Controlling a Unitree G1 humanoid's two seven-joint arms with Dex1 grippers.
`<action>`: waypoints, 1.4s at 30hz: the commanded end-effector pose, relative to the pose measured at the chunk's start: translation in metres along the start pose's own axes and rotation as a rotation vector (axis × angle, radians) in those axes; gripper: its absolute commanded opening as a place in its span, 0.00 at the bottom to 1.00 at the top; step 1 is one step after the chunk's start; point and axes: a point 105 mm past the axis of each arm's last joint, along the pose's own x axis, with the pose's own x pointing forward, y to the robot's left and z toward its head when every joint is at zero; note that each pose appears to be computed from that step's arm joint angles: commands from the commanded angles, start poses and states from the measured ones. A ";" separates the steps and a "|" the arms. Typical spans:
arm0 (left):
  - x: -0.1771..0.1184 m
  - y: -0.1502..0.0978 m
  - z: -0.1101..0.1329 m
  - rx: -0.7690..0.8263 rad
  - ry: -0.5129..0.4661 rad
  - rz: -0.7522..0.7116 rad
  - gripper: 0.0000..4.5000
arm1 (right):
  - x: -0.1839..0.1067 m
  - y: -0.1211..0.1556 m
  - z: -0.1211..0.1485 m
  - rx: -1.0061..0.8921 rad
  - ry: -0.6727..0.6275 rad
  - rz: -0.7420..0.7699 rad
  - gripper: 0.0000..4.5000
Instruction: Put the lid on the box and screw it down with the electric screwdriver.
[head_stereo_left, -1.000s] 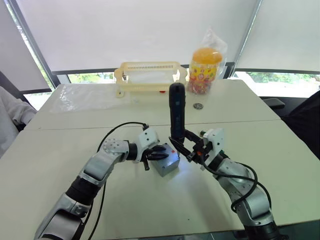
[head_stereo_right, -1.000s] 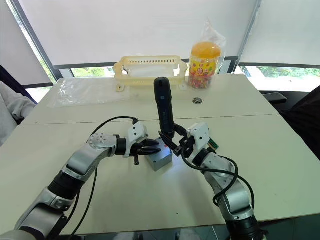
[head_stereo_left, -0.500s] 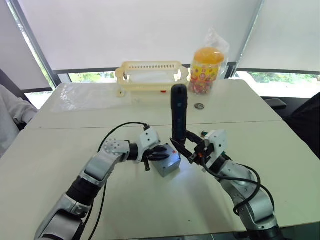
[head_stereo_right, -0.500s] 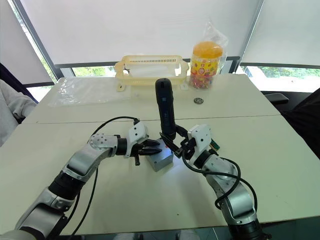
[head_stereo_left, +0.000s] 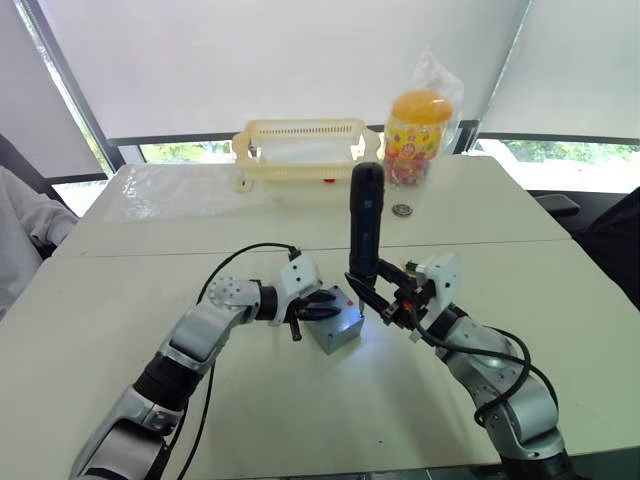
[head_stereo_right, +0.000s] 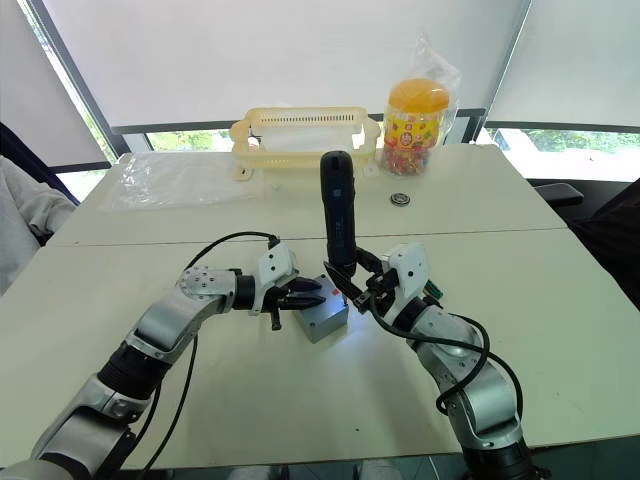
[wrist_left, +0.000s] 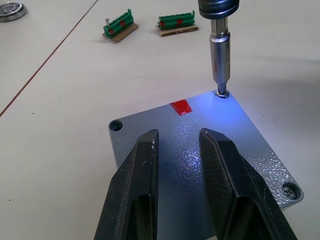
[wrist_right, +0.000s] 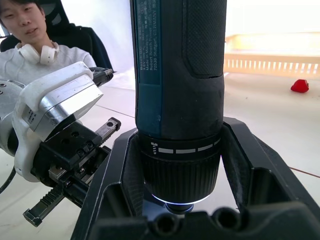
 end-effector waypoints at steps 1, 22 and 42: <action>0.003 -0.017 -0.074 -0.121 0.262 -0.017 0.28 | -0.004 -0.004 0.015 -0.040 -0.037 -0.019 0.39; 0.004 -0.017 -0.075 -0.114 0.264 -0.025 0.28 | -0.021 -0.013 -0.018 -0.193 0.099 -0.128 0.39; 0.004 -0.021 -0.074 -0.117 0.261 -0.030 0.28 | -0.028 -0.009 -0.075 -0.113 0.191 -0.173 0.39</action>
